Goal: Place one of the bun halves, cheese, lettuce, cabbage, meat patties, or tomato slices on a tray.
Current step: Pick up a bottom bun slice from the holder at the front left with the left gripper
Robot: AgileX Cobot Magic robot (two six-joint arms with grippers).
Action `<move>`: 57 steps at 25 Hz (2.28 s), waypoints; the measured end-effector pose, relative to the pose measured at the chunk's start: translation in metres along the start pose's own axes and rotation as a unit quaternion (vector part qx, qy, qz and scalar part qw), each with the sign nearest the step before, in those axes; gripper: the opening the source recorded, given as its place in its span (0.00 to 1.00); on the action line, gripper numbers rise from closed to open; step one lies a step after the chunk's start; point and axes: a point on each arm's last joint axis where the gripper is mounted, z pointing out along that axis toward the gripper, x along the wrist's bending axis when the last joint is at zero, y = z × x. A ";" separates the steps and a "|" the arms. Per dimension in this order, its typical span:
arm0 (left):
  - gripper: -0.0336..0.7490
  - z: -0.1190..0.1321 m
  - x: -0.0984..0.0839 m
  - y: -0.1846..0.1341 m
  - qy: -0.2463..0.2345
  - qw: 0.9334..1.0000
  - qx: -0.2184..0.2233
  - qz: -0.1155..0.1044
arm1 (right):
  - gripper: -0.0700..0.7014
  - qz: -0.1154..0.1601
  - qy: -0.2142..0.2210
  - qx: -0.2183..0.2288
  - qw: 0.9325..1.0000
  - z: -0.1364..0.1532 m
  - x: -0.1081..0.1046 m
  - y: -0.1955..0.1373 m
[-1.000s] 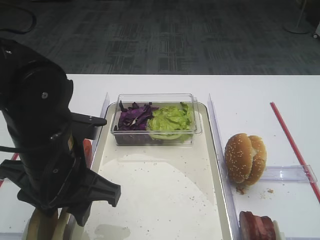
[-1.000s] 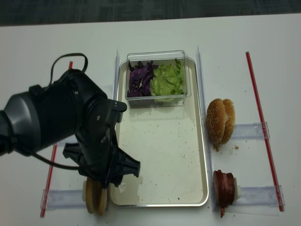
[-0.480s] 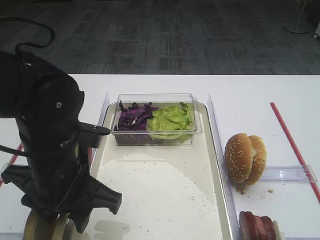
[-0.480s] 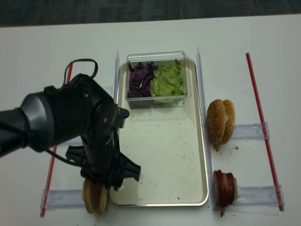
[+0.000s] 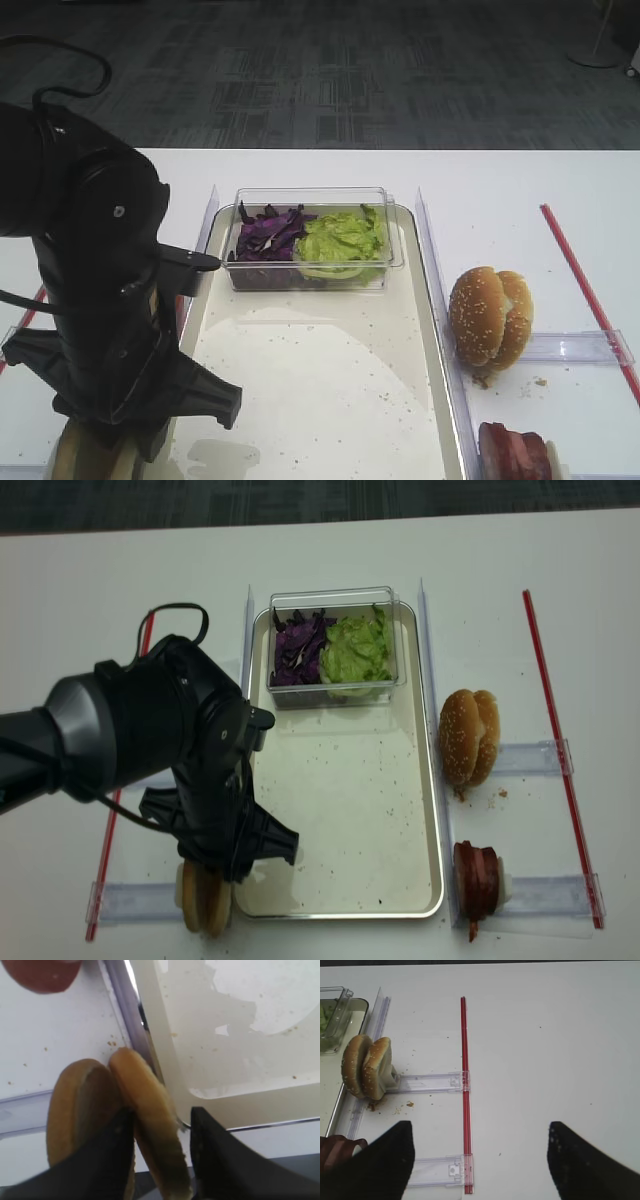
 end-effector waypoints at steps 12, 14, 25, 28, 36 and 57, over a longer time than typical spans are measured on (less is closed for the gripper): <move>0.18 0.000 0.006 0.001 0.031 1.000 -0.003 0.004 | 0.83 0.000 0.000 0.000 1.000 0.000 0.000 0.000; 0.15 0.000 0.006 0.001 0.034 0.999 -0.004 0.005 | 0.83 0.000 0.000 0.000 1.000 0.000 0.000 0.000; 0.13 0.000 0.007 0.000 0.036 0.999 -0.002 0.005 | 0.83 0.000 0.000 0.000 1.000 0.000 0.000 0.000; 0.13 0.000 0.007 0.000 0.037 0.999 -0.001 0.005 | 0.83 0.000 0.000 0.000 1.000 0.000 0.000 0.000; 0.13 0.000 0.007 0.000 0.039 0.999 0.002 0.005 | 0.83 0.000 0.000 0.000 1.000 0.000 0.000 0.000; 0.12 -0.054 -0.004 0.025 0.017 0.999 -0.045 0.020 | 0.83 0.000 0.000 0.000 1.000 0.000 0.000 0.000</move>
